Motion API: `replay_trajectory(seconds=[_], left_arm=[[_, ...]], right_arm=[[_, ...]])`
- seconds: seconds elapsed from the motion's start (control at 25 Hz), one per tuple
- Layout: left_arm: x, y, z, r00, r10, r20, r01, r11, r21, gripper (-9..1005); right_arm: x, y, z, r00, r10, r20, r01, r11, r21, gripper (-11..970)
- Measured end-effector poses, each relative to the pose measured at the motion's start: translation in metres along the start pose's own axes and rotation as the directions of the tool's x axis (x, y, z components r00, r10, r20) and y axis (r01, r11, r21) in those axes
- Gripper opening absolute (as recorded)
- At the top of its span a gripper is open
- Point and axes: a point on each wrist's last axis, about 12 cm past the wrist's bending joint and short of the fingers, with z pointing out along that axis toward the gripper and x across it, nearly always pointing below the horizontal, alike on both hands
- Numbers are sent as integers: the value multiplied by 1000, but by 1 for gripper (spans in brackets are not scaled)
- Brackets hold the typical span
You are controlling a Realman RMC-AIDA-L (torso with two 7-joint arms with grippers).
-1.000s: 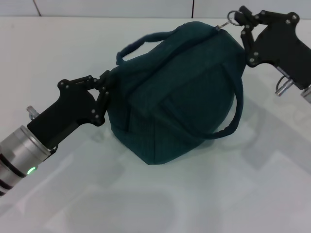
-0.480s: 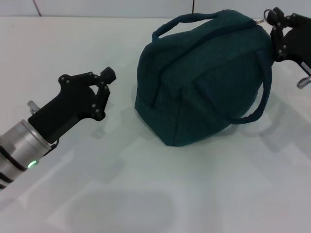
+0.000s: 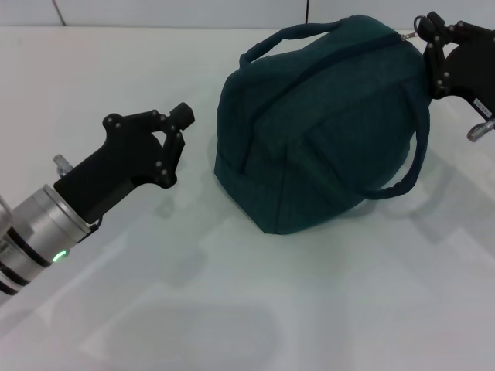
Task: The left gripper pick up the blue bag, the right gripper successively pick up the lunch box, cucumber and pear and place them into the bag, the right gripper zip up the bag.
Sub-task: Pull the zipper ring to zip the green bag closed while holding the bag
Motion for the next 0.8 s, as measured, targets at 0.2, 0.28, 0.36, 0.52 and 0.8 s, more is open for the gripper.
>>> replay_trajectory(seconds=[0.2,0.28,0.36,0.52,0.8], left_arm=[[-4,3,3,999,-7,45,9,999,-42,9],[-6,2,4,998,-10,60,13,999,-48,10],[-7,1,7,997,-11,74,14,999,-42,12],[-9,0,12,996,-14,84,16,1000,-24,229],[-9,0,15,996,-14,89,16,1000,-22,453]], right_arm=[[-1,0,0,1000,-2,9,2,1000,-2,32],[-1,0,-1,1000,-2,12,2,1000,-3,39],[-1,0,-1,1000,-1,14,1,1000,-3,46],[-2,1,-2,1000,2,17,-2,1000,-2,60],[-3,0,-13,998,31,49,-32,999,24,200]])
